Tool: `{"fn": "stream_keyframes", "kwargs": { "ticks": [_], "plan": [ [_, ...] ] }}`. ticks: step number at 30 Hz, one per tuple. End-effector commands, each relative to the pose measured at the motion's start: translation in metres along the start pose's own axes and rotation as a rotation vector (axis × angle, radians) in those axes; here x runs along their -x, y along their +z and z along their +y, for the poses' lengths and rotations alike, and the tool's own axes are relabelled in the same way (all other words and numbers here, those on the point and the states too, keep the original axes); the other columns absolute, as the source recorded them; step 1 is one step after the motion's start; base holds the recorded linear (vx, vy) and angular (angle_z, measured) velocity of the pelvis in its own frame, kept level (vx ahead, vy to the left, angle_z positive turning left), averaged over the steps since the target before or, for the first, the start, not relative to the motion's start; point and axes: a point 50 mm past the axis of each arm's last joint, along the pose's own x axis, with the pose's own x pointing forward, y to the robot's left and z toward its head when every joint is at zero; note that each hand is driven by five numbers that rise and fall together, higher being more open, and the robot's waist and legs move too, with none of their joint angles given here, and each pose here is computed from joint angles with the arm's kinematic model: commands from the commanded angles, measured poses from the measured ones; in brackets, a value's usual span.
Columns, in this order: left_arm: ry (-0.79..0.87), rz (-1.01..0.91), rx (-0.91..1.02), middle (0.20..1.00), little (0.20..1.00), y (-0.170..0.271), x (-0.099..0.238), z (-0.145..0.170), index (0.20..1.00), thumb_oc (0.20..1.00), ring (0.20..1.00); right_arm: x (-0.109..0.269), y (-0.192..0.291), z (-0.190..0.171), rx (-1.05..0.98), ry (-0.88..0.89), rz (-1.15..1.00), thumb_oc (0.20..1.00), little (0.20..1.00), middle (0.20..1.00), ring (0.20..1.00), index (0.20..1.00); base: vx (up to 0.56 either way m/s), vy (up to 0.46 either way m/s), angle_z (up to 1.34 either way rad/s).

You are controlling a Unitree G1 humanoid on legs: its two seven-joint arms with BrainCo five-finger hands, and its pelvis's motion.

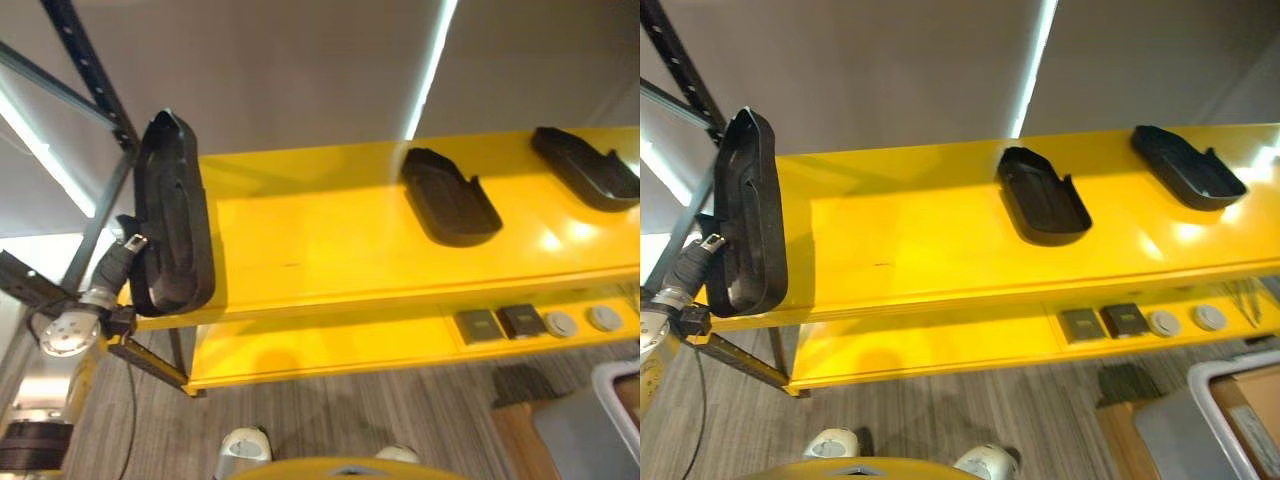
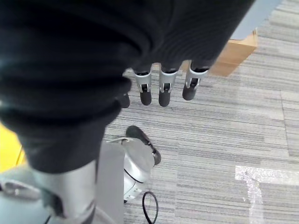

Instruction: Move parts from the plastic box to the shelf.

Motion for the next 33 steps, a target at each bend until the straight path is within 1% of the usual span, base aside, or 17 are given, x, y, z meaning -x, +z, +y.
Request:
{"fn": "stream_keyframes", "kwargs": {
  "ticks": [1, 2, 4, 6, 8, 9, 12, 13, 16, 20, 25, 33],
  "plan": [
    [0.031, -0.088, -0.096, 0.200, 0.200, 0.024, -0.003, 0.004, 0.200, 0.200, 0.200, 0.002, -0.021, 0.004, 0.065, 0.023, 0.051, 1.000, 1.000, 1.000, 1.000, 1.000, 0.06, -0.130, 0.27],
    [0.060, -0.014, -0.147, 0.200, 0.200, 0.021, -0.014, 0.005, 0.200, 0.200, 0.200, 0.003, -0.024, 0.000, 0.090, 0.013, 0.065, 1.000, 1.000, 1.000, 1.000, 1.000, 0.07, -0.133, 0.08],
    [0.067, 0.019, -0.163, 0.200, 0.200, 0.019, -0.020, 0.005, 0.200, 0.200, 0.200, 0.003, -0.025, -0.003, 0.099, 0.011, 0.072, 1.000, 1.000, 1.000, 1.000, 1.000, 0.10, -0.080, 0.01],
    [0.107, 0.077, -0.197, 0.200, 0.200, 0.014, -0.035, 0.007, 0.200, 0.200, 0.200, 0.003, -0.023, -0.009, 0.128, 0.009, 0.075, 1.000, 1.000, 1.000, 1.000, 1.000, 0.05, -0.071, 0.00],
    [0.104, 0.087, -0.204, 0.200, 0.200, 0.014, -0.038, 0.007, 0.200, 0.200, 0.200, 0.004, -0.023, -0.011, 0.129, 0.007, 0.076, 1.000, 1.000, 1.000, 1.000, 1.000, 0.05, -0.041, 0.03],
    [0.135, 0.161, -0.216, 0.200, 0.200, 0.009, -0.053, 0.007, 0.200, 0.200, 0.200, 0.004, -0.019, -0.017, 0.137, -0.002, 0.079, 1.000, 1.000, 1.000, 1.000, 1.000, 0.14, -0.044, 0.04],
    [0.176, 0.229, -0.209, 0.200, 0.200, 0.005, -0.064, 0.013, 0.200, 0.200, 0.200, 0.004, -0.016, -0.021, 0.149, -0.003, 0.081, 1.000, 1.000, 1.000, 1.000, 1.000, 0.05, -0.037, 0.03],
    [0.200, 0.259, -0.248, 0.200, 0.200, 0.002, -0.069, 0.018, 0.200, 0.200, 0.200, 0.004, -0.016, -0.023, 0.158, -0.006, 0.085, 1.000, 1.000, 1.000, 1.000, 1.000, 0.02, -0.005, -0.07],
    [0.236, 0.304, -0.279, 0.200, 0.200, 0.002, -0.077, 0.027, 0.200, 0.200, 0.200, 0.005, -0.017, -0.025, 0.184, -0.003, 0.097, 1.000, 1.000, 1.000, 1.000, 1.000, 0.03, 0.005, -0.05],
    [0.295, 0.354, -0.407, 0.200, 0.200, 0.022, -0.094, 0.045, 0.200, 0.200, 0.200, 0.005, -0.018, -0.034, 0.222, -0.007, 0.097, 1.000, 1.000, 1.000, 1.000, 1.000, -0.01, 0.044, -0.02],
    [0.353, 0.401, -0.466, 0.200, 0.200, 0.029, -0.097, 0.058, 0.200, 0.200, 0.200, 0.005, -0.010, -0.033, 0.219, -0.004, 0.059, 1.000, 1.000, 1.000, 1.000, 1.000, -0.04, 0.011, -0.04],
    [0.340, 0.502, -0.501, 0.200, 0.200, 0.015, -0.094, 0.054, 0.200, 0.200, 0.200, 0.004, -0.009, -0.033, 0.215, -0.015, 0.061, 1.000, 1.000, 1.000, 1.000, 1.000, 0.00, -0.003, -0.03]
  ]
}}
